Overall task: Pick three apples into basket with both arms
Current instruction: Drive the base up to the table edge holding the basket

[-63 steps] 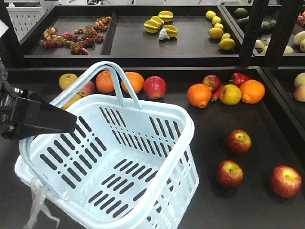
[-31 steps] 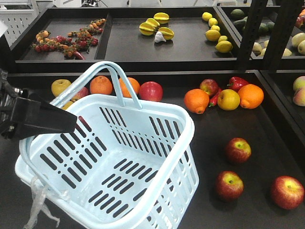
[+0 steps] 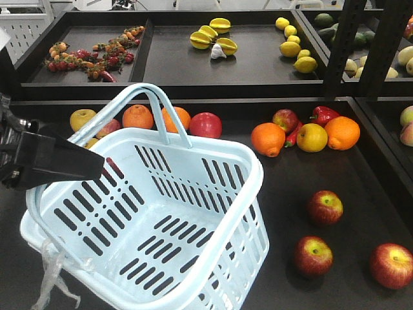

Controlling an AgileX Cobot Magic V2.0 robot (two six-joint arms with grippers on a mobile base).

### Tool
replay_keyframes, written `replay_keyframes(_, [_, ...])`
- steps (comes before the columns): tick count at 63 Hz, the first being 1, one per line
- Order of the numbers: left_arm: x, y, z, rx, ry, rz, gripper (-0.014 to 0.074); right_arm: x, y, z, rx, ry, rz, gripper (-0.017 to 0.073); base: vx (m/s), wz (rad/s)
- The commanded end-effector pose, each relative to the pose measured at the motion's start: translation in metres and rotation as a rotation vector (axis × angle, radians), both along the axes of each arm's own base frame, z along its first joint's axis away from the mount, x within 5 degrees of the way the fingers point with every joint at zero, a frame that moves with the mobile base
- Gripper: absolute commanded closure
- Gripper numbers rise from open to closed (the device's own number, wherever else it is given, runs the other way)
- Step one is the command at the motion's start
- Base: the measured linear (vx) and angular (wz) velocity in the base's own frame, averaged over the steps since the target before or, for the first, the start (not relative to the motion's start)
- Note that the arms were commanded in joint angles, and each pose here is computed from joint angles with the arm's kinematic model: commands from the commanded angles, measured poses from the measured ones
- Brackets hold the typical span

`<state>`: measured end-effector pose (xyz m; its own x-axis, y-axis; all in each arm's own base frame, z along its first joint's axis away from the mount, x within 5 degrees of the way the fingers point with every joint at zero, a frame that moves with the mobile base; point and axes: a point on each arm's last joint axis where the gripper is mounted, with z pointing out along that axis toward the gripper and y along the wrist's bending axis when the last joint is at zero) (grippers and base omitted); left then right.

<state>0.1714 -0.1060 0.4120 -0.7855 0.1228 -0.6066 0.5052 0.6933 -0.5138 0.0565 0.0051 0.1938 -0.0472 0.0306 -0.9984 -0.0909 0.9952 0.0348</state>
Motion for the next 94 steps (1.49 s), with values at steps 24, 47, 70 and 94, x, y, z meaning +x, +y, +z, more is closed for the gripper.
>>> replay_keyframes(24, [-0.0043,-0.002,0.0181,-0.1,-0.058,0.022,0.0601,-0.0001,-0.0001,0.0024,-0.012,-0.068,-0.002,0.0561,0.0,0.0])
replay_keyframes(47, [-0.0043,-0.002,0.0181,-0.1,-0.058,0.022,0.0601,-0.0001,-0.0001,0.0024,-0.012,-0.068,-0.002,0.0561,0.0,0.0])
replay_keyframes(70, [-0.0043,-0.002,0.0181,-0.1,-0.058,0.022,0.0601,-0.0001,-0.0001,0.0024,-0.012,-0.068,-0.002,0.0561,0.0,0.0])
replay_keyframes(94, [-0.0043,-0.002,0.0181,-0.1,-0.058,0.022,0.0601,-0.0001,-0.0001,0.0024,-0.012,-0.068,-0.002,0.0561,0.0,0.0])
